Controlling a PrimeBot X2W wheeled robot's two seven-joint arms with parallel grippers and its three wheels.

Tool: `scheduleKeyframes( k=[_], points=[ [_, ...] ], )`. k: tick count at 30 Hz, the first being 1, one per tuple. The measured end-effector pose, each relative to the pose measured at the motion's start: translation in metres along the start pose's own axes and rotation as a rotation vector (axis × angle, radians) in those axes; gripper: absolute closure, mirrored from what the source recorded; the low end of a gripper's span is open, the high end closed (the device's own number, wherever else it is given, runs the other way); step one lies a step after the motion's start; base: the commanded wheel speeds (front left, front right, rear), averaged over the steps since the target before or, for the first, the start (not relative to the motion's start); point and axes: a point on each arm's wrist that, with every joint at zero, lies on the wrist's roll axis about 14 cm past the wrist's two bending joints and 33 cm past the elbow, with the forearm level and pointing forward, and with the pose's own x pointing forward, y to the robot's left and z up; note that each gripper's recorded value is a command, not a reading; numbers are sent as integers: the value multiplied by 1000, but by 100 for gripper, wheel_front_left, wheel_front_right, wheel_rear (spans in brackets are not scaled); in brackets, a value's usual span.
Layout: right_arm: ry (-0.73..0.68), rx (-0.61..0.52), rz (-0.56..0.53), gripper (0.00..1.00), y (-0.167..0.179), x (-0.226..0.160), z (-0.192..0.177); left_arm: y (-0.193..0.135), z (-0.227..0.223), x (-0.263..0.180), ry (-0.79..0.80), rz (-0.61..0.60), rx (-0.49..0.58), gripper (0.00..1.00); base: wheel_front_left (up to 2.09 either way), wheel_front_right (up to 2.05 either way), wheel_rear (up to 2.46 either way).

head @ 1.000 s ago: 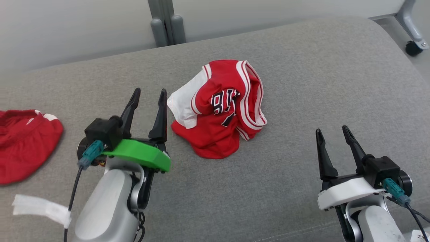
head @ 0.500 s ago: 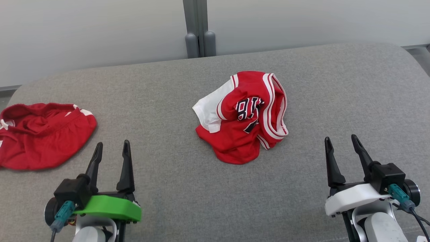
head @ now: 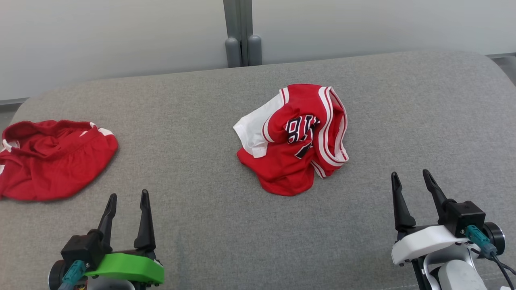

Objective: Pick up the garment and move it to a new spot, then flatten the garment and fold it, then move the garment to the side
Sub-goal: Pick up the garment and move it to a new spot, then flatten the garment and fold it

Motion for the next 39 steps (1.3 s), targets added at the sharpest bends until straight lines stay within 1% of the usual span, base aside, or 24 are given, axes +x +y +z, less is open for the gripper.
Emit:
scheduleKeyframes(
  k=[7, 12, 18, 22, 26, 32, 33, 34, 36, 39],
  points=[
    [5, 5, 1, 0, 0, 4, -2, 4, -2, 1, 1, 16, -10, 0, 0, 0, 0],
    [-19, 15, 60, 0, 19, 21, 7, 4, -5, 1, 10, 17, -13, 0, 0, 0, 0],
    [105, -35, 168, 0, 53, 51, -10, 8, -7, 3, 15, 26, -14, 0, 0, 0, 0],
    [249, -69, 222, 0, 69, 64, -40, 11, -7, 5, 13, 35, -24, 0, 0, 0, 0],
    [364, -99, 260, 0, 80, 73, -66, 15, -9, 6, 19, 49, -33, 0, 0, 0, 0],
    [495, -164, 316, 0, 92, 76, -101, 22, -12, 6, 29, 70, -33, 0, 0, 0, 0],
    [514, -170, 327, 15, 95, 76, -106, 23, -13, 5, 31, 75, -33, 0, 0, 0, 0],
    [528, -178, 339, 100, 98, 75, -110, 24, -13, 4, 32, 79, -32, 0, 0, 0, 0],
    [540, -178, 356, 100, 104, 76, -113, 27, -12, 3, 31, 88, -32, 0, 0, 0, 0],
    [482, -144, 364, 100, 111, 83, -101, 28, -10, 1, 25, 92, -31, 0, 0, 0, 0]
  ],
)
